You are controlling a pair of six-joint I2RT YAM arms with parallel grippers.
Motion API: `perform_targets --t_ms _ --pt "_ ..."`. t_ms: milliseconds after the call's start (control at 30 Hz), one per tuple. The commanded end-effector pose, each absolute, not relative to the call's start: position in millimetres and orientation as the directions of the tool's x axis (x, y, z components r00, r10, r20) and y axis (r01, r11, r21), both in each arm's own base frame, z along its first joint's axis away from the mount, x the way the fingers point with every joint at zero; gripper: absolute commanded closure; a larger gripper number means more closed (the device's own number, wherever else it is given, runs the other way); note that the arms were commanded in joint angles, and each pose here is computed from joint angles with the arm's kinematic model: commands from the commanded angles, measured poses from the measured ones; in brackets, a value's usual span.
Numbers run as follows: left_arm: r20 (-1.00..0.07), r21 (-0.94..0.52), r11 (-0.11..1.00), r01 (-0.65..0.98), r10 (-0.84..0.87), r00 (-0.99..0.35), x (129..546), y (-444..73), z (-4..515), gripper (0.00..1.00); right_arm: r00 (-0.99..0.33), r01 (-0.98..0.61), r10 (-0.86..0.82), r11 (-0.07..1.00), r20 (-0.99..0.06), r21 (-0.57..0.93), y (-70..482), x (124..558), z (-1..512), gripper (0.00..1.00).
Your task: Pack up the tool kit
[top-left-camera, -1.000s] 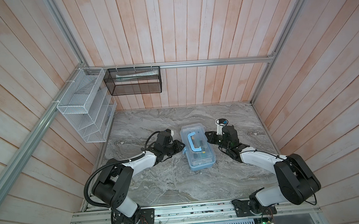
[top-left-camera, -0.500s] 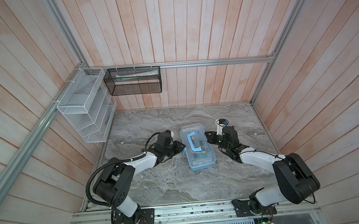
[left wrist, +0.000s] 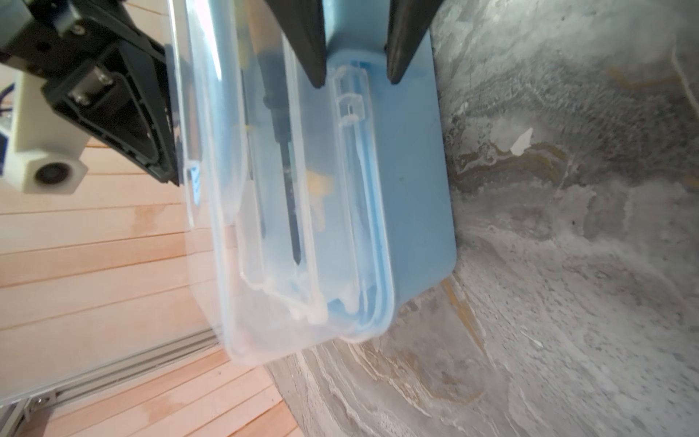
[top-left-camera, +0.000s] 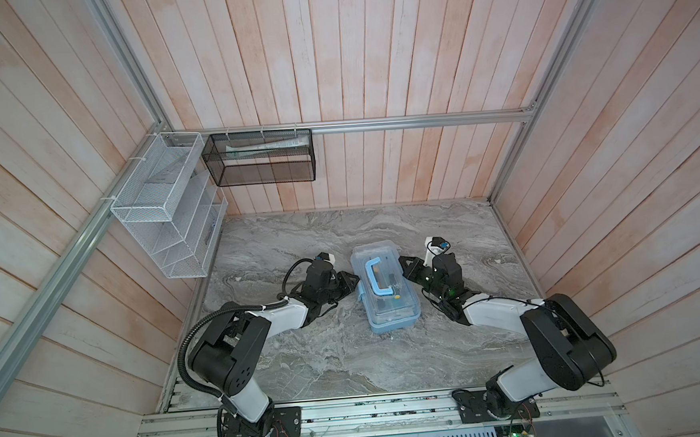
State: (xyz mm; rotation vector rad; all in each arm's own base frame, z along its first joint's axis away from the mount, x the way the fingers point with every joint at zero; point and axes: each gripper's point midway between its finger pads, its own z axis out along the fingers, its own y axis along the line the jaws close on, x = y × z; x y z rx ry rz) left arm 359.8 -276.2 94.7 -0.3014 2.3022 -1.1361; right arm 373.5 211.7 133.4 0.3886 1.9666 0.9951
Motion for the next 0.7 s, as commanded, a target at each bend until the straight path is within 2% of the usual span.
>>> perform_targets --t_ms 0,333,567,667 --pt "-0.303 -0.821 0.566 0.071 -0.327 -0.895 321 -321 79 0.7 -0.902 0.207 0.418 0.636 -0.106 0.743 252 246 2 0.88" --pt "-0.237 -0.855 0.517 -0.034 -0.449 -0.862 311 -333 70 0.7 -0.822 0.325 0.569 0.479 -0.007 0.815 258 236 7 0.88" --pt "-0.178 -0.916 0.397 -0.063 -0.541 -0.822 293 -332 72 0.7 -0.859 0.255 0.511 0.381 0.027 0.889 285 241 10 0.89" --pt "-0.162 -0.94 0.338 -0.039 -0.546 -0.822 287 -337 78 0.7 -0.878 0.227 0.474 0.303 0.061 0.926 301 239 16 0.91"
